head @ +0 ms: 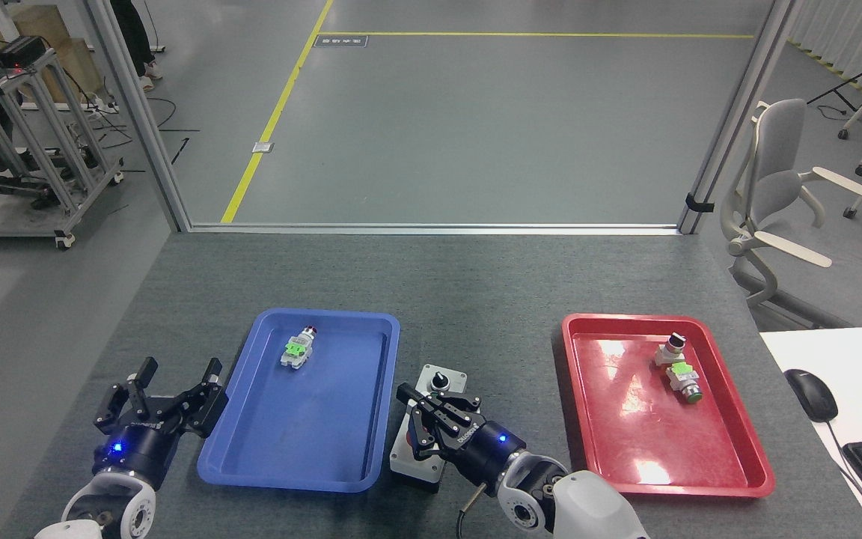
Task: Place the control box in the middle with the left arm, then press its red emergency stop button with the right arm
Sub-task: 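Press down on the red emergency stop button with the right gripper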
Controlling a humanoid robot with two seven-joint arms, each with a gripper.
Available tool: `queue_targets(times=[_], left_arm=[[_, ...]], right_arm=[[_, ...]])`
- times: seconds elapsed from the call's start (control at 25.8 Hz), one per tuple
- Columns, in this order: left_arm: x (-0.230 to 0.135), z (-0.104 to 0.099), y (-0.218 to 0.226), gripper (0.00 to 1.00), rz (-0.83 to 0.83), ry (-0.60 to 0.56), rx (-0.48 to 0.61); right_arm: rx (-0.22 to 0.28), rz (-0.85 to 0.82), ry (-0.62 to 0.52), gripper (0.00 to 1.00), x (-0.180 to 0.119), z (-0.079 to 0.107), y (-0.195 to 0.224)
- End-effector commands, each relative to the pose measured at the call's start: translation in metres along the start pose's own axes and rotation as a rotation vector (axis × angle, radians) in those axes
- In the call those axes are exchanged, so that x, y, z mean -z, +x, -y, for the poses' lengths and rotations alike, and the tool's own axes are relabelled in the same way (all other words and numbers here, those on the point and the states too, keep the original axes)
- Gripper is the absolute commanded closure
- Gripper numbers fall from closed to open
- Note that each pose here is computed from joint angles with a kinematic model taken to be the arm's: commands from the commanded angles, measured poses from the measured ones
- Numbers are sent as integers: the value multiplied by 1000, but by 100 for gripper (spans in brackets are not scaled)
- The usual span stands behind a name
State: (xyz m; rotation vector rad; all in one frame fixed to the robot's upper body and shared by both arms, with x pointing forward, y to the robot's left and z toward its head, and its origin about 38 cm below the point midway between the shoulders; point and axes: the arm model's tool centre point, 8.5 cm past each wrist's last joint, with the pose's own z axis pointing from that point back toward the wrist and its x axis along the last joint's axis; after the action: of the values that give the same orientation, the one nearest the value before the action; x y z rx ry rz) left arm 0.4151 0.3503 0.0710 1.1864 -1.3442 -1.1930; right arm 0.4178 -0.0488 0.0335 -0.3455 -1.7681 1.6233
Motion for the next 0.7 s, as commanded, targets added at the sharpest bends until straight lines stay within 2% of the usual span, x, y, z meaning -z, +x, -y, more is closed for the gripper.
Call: queue_targets(times=[0.0,0.27,0.66], left_arm=[[-1,9,7,1,-4,-8,-9],[-1,12,6,1,-9,-10,-14],[-7,4,-18,0,-21,3,46]], right_arm=[[3,-16,19,100,-6,-7,-6],[-4,-30,45,100,-10,-14,-11],[1,-55,123,100,-15,-40,-16]])
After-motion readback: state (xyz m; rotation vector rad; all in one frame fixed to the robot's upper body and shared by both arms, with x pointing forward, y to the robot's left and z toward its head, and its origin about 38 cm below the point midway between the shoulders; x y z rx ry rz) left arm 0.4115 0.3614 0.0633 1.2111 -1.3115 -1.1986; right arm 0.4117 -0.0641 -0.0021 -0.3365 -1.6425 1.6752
